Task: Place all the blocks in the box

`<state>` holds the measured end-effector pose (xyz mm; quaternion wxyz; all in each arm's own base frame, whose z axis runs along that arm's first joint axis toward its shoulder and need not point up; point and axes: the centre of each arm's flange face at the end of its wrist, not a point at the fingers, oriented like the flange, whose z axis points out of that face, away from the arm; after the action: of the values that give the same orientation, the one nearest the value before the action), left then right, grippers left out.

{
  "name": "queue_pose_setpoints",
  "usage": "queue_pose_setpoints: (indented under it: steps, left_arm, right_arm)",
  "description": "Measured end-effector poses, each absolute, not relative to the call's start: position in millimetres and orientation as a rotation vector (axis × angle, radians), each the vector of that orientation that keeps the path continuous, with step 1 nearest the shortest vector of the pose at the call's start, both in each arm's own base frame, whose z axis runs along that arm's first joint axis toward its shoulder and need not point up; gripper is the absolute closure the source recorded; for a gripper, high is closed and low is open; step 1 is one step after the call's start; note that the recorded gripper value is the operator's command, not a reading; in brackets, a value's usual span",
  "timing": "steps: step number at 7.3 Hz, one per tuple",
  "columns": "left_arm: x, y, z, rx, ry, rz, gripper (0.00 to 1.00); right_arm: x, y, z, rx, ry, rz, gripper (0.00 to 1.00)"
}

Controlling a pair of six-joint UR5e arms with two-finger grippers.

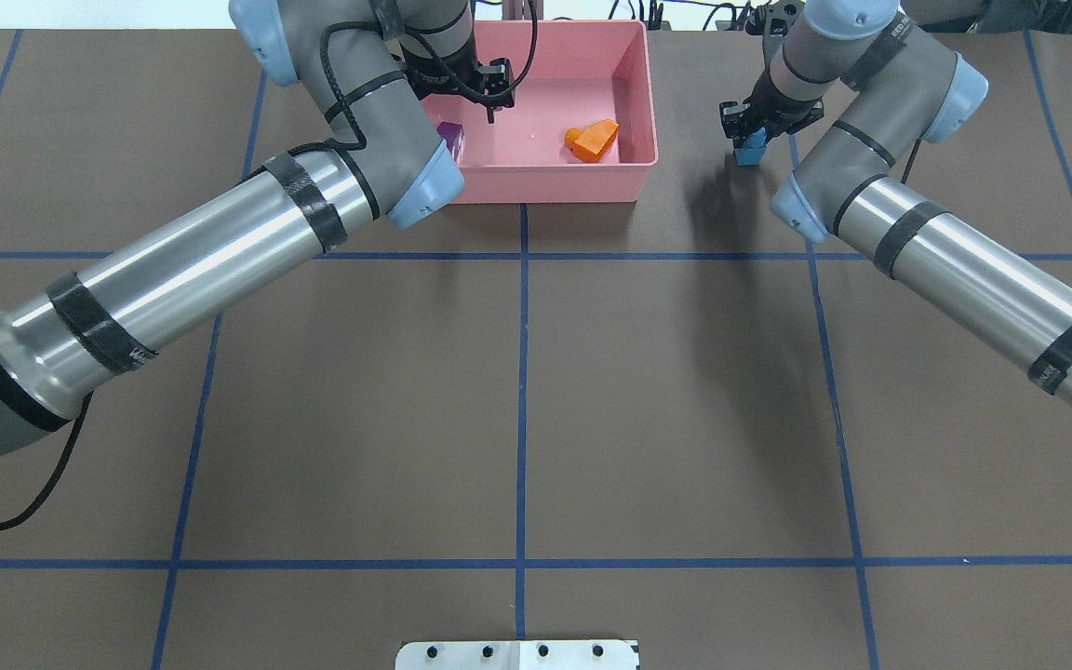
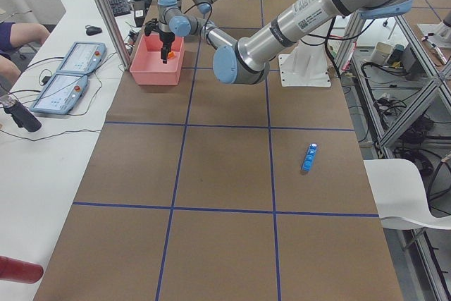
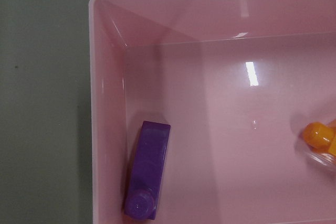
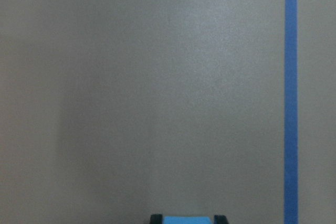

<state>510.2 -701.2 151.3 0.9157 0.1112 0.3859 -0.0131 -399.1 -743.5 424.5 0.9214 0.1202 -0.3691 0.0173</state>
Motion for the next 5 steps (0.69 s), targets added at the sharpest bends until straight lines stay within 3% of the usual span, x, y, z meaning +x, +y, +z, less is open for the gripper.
queue_pose_setpoints:
  steps: [3,5]
  left_arm:
    - [487,-686,164,0.199,0.837,-0.013,0.00]
    - [442,-671,178,0.169,0.835,0.023,0.00]
  right_arm:
    - [-342,-771,387,0.264,-0.824,0.079,1.00]
    - [-320,-791,312,0.213,-0.837,0.131,1.00]
